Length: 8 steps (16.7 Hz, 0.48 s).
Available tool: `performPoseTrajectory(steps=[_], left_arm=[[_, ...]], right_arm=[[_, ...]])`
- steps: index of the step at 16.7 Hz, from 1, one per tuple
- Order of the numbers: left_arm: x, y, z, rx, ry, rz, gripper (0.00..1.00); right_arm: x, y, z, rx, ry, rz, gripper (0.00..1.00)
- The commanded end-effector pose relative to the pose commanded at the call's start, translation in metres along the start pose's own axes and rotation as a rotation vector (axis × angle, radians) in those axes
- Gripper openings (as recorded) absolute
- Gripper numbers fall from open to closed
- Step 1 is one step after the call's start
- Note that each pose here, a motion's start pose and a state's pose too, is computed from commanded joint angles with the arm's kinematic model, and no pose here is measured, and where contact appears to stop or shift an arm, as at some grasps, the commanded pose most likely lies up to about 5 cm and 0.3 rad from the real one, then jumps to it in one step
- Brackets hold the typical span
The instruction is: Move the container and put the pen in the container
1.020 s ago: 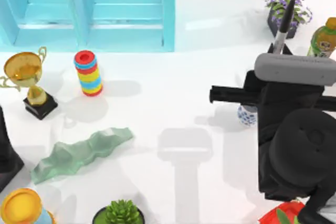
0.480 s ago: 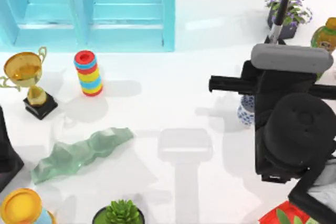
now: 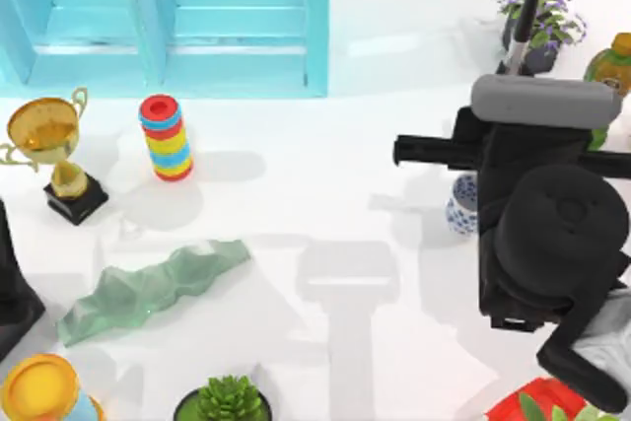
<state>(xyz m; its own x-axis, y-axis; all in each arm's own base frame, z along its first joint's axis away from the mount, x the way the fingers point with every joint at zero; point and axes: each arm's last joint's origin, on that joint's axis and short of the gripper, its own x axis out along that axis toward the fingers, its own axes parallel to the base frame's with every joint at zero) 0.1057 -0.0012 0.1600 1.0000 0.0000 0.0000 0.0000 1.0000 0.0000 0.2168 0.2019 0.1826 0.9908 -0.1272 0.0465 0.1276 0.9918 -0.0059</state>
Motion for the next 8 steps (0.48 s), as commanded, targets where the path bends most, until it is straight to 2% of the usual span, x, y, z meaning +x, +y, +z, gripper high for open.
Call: performPoseTrajectory(steps=[8], left_arm=[[0.0,0.0,0.0,0.0,0.0,0.0,1.0]], right_arm=[[0.0,0.0,0.0,0.0,0.0,0.0,0.75]])
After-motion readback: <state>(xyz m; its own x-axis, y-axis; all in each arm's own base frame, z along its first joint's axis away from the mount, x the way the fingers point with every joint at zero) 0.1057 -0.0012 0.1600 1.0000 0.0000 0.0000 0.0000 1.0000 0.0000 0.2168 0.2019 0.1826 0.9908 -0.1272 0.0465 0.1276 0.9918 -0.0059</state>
